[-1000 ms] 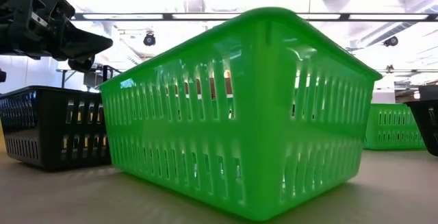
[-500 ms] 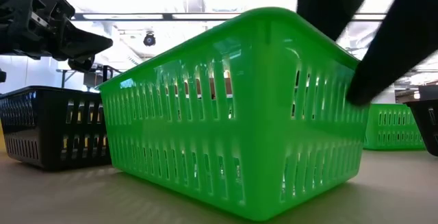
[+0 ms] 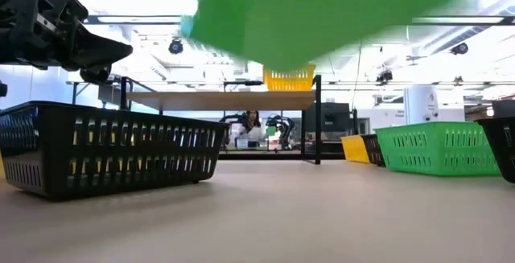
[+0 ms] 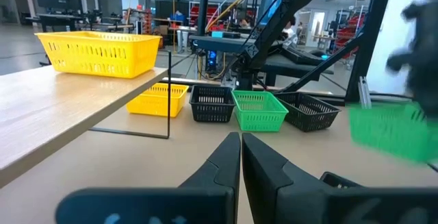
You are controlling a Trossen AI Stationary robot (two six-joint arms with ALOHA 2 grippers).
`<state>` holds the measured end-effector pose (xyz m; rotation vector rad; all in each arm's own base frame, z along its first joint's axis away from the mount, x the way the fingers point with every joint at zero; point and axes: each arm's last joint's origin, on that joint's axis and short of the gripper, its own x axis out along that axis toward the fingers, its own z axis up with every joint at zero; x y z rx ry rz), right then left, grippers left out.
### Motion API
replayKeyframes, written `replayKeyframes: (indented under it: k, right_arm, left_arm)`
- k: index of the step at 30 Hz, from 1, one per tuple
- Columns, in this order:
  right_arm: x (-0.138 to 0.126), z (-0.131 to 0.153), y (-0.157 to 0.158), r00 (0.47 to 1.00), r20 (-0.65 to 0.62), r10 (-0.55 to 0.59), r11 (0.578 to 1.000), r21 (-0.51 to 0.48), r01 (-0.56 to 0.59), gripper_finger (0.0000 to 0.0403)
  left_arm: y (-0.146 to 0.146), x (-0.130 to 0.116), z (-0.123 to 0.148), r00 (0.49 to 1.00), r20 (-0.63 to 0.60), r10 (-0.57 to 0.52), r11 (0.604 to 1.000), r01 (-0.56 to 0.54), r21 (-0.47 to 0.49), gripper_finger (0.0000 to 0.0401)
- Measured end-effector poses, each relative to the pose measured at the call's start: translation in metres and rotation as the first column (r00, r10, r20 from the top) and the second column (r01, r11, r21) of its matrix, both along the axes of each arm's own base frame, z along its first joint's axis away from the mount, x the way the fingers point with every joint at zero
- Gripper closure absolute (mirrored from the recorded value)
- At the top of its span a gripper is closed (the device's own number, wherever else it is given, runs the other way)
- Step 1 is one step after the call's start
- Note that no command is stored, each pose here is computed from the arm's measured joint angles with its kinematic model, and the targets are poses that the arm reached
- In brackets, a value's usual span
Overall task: Stack baskets on shelf by color
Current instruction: Put the bottom green bin on the shelf
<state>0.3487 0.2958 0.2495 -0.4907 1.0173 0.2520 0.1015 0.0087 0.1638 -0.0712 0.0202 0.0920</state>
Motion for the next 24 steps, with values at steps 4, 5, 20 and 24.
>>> replayKeyframes:
  k: [4,5,20,24]
  right_arm:
    - [0.020,0.053,-0.030,0.988,0.149,-0.037,0.993,-0.106,0.053,0.0394]
    - [0.030,0.066,-0.044,0.982,0.180,-0.047,0.991,-0.117,0.069,0.0394]
    - [0.100,0.106,-0.388,0.881,0.182,-0.437,0.900,0.073,0.431,0.0394]
    - [0.092,0.100,-0.425,0.871,0.144,-0.470,0.881,0.143,0.451,0.0394]
  left_arm:
    - [0.000,0.000,0.000,1.000,0.004,0.000,1.000,0.000,0.000,0.0401]
    - [0.000,0.000,0.000,1.000,0.004,0.000,1.000,0.000,0.000,0.0401]
    - [0.000,0.000,0.004,0.999,0.038,0.000,1.000,0.000,0.003,0.0401]
    - [0.000,0.000,0.003,0.999,0.037,0.000,1.000,0.000,0.003,0.0401]
